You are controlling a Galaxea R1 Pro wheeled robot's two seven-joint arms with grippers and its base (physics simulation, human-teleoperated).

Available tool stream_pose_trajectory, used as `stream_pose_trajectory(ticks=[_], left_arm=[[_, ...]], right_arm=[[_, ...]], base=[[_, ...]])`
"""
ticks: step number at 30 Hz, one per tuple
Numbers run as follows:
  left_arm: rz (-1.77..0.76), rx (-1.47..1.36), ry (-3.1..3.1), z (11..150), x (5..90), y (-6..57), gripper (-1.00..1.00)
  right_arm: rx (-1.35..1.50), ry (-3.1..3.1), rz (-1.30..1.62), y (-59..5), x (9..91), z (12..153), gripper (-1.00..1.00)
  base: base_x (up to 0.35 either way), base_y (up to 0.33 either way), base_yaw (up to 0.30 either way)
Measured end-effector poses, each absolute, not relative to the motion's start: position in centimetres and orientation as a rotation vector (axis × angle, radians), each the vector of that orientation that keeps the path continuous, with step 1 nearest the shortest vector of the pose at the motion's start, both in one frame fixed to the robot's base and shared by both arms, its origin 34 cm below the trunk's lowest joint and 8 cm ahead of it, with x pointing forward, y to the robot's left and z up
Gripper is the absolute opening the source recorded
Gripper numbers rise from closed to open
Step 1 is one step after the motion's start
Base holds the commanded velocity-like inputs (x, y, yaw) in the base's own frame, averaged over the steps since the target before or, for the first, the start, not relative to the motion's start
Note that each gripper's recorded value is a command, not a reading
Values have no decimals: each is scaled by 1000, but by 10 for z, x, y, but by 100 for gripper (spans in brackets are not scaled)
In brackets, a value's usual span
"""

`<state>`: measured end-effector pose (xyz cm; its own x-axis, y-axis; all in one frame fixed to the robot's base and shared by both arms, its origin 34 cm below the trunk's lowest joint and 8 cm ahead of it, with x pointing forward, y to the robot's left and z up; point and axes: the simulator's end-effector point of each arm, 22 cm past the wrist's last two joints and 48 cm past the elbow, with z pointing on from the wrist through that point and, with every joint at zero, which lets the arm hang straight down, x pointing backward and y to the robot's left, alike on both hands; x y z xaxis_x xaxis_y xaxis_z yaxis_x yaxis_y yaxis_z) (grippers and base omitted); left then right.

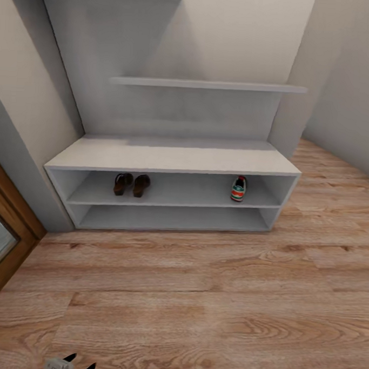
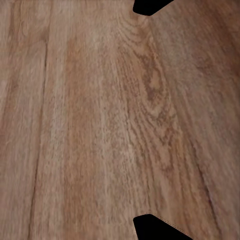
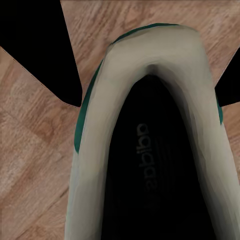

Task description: Pick up the two gym shoes and the two sandals from the corridor floor and place them onto the hallstand (shoe rack) in the corridor, making sure they are on the rack and not on the floor. Arrange them so the two gym shoes are next to each other and the two sandals are next to each other.

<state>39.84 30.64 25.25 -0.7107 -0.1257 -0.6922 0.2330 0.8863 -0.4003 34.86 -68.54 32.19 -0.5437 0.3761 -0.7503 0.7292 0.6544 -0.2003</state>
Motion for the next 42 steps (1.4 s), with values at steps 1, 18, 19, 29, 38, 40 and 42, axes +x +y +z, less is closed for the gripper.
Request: stream_pose_trajectory(ticks=[1, 18, 19, 29, 38, 40, 42], left_arm=[[-602, 73, 2283, 253, 399, 308, 100], [-610, 71, 2284, 251, 397, 303, 100], [-610, 71, 2284, 251, 397, 303, 100], [-611, 74, 2285, 251, 397, 303, 100], [-613, 74, 2285, 251, 397, 302, 100], [-614, 74, 2285, 251, 397, 302, 100], [-614, 74, 2285, 251, 396, 302, 100]], right_arm=[[854, 2184, -657, -684, 348, 321, -100], [368, 2455, -242, -449, 437, 232, -100], [351, 2459, -233, -444, 439, 232, -100], [287, 2356, -147, -390, 491, 261, -100], [244, 2509, -41, -315, 505, 254, -100], [254, 2577, -44, -301, 514, 254, -100], [259, 2611, -54, -291, 523, 257, -100]], base=[[0, 0, 31], [0, 0, 6], [0, 0, 0], [0, 0, 0], [0, 0, 0], [0, 0, 0], [0, 0, 0]])
